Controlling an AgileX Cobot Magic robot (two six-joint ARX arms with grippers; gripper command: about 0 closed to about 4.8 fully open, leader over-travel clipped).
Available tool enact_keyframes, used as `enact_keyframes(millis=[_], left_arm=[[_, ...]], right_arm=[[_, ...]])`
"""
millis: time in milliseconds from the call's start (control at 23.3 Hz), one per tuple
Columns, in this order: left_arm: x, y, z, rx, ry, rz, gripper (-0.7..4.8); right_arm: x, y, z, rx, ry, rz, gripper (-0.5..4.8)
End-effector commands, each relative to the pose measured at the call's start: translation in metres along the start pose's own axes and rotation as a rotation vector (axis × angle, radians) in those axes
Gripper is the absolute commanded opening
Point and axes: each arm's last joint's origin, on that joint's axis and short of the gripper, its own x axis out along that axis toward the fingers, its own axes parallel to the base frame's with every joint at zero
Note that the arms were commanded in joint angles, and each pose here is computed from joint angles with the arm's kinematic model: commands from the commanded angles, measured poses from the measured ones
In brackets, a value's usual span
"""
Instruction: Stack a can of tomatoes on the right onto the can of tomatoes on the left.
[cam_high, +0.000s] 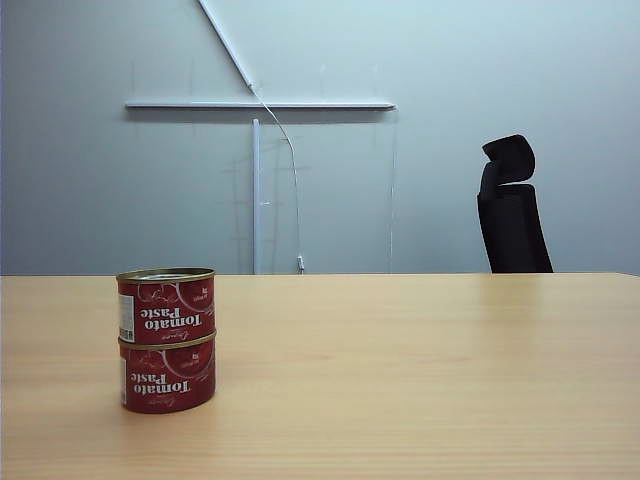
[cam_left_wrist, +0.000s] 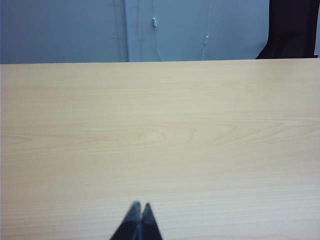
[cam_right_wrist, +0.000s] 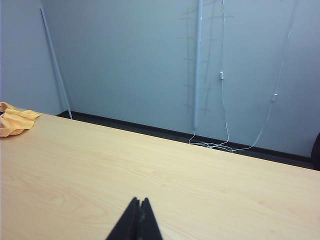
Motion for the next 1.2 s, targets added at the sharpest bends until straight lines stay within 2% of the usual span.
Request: enact_keyframes(millis=[43,944,1030,1202], left_arm=[[0.000,0.000,0.002,0.009,-0.020,-0.001,-0.02],[0.000,0.000,0.002,0.009,-0.019,-0.001,-0.02],[0.000,0.000,0.002,0.009,-0.019,-0.001,-0.02],[0.000,0.000,0.002,0.009,-0.019,-0.001,-0.02]], right_arm=[[-0.001,0.000,0.004,0.007,-0.029,-0.004,-0.09],[0.000,-0.001,-0.005,-0.021,0.041,-0.012,-0.09],[0.000,-0.002,-0.006,-0.070,0.050,-0.014,-0.09],[-0.004,-0.010,-0.015,-0.074,0.063,-0.059,-0.09]])
